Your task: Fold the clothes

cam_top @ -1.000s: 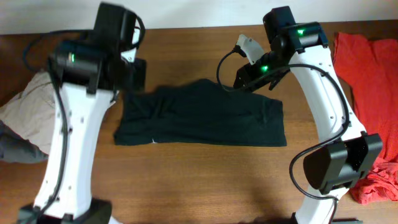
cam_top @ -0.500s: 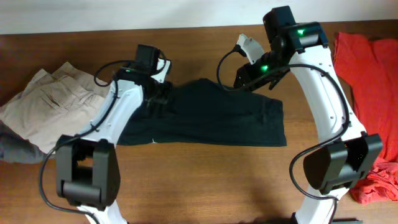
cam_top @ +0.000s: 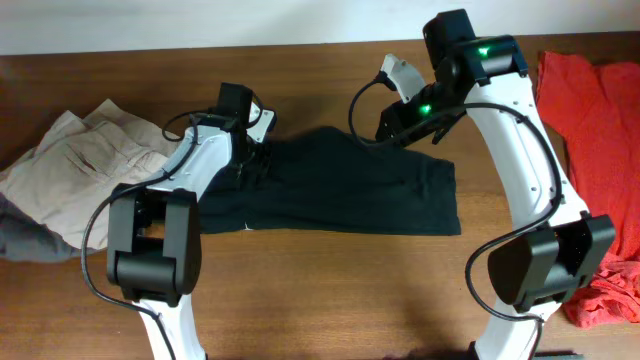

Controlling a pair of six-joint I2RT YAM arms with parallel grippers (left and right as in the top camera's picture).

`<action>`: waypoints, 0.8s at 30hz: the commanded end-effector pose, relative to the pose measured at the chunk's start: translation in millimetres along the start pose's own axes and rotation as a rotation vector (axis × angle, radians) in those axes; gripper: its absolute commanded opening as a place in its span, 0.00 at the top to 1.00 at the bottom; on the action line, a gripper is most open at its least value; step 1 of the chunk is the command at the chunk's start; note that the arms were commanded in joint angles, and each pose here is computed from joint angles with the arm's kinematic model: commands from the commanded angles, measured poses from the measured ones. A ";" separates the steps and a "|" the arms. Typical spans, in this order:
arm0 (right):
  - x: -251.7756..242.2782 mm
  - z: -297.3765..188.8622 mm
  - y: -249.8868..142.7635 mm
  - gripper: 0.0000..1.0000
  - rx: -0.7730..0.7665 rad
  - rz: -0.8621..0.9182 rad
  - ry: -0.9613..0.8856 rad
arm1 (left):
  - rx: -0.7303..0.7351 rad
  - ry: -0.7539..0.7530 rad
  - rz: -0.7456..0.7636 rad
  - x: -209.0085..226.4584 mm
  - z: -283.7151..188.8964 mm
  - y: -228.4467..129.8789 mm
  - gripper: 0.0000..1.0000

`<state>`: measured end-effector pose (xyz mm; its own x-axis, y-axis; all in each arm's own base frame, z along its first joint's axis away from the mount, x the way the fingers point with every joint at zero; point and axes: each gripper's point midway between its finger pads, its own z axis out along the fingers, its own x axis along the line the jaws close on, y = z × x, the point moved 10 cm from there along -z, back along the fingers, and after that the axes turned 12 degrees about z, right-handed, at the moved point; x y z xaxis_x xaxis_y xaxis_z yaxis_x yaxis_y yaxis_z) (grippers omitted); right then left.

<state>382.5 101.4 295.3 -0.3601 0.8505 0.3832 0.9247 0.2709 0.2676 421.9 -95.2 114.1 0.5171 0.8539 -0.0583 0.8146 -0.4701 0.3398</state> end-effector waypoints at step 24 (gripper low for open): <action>0.1 -7.2 -0.1 0.58 -0.021 0.003 -0.006 | 0.190 0.013 0.000 -4.3 -60.7 0.7 0.94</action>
<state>382.5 101.3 295.2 -0.3564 0.8518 0.3840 0.9261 0.2677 0.2657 408.9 -88.1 153.9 0.5028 0.8622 -0.0608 0.8588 -0.4903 0.1488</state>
